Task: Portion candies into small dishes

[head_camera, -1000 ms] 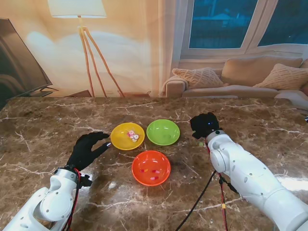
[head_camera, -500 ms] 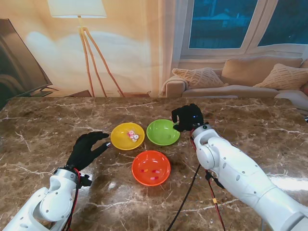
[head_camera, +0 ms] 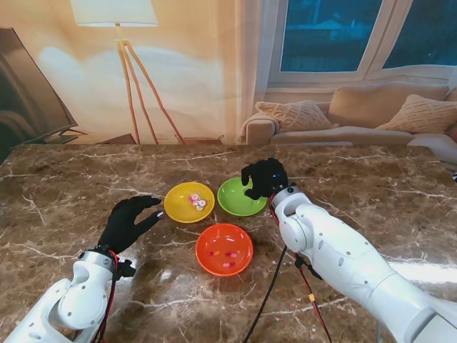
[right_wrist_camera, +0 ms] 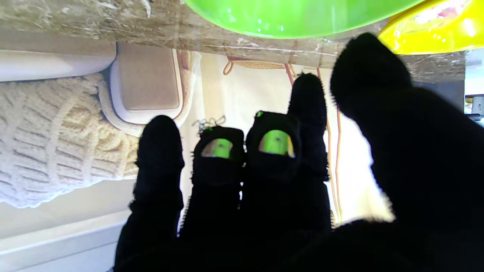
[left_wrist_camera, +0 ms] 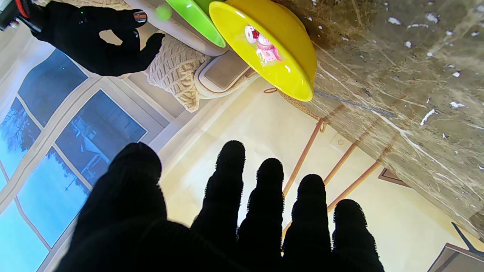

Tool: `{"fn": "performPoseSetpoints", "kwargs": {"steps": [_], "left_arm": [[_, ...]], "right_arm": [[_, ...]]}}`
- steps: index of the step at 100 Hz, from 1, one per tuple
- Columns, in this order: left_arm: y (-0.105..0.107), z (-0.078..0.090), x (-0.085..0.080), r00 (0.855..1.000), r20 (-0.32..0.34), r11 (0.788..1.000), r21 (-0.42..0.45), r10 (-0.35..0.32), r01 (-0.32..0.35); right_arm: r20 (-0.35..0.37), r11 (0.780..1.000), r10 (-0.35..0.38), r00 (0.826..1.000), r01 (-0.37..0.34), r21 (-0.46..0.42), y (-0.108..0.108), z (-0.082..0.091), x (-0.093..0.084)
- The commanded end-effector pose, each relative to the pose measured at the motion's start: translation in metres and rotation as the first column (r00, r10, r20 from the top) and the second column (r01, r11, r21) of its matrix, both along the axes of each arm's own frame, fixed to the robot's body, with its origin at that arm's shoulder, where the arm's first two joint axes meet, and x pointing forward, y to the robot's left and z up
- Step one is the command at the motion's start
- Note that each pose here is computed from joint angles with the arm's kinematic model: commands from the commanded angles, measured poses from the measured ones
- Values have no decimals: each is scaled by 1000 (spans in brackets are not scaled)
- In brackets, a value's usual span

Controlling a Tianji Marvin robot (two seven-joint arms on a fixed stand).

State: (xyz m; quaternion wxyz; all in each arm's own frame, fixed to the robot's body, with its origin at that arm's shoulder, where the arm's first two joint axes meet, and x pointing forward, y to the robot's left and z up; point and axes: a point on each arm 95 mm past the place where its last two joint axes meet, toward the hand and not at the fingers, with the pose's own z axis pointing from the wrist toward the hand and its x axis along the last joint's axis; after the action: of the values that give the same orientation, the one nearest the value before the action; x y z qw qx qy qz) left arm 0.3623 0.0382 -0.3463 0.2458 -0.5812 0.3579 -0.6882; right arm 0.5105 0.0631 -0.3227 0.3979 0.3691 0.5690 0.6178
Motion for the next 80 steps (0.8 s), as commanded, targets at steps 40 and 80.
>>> {"fn": "performPoseSetpoints", "kwargs": {"steps": [40, 80], "left_arm": [[-1, -3, -2, 1000, -7, 1000, 2, -1, 1], [-2, -3, -2, 1000, -4, 1000, 4, -7, 7]], "right_arm": [[-13, 998, -38, 999, 37, -45, -28, -6, -10], [-45, 980, -131, 990, 123, -156, -96, -11, -32]]}}
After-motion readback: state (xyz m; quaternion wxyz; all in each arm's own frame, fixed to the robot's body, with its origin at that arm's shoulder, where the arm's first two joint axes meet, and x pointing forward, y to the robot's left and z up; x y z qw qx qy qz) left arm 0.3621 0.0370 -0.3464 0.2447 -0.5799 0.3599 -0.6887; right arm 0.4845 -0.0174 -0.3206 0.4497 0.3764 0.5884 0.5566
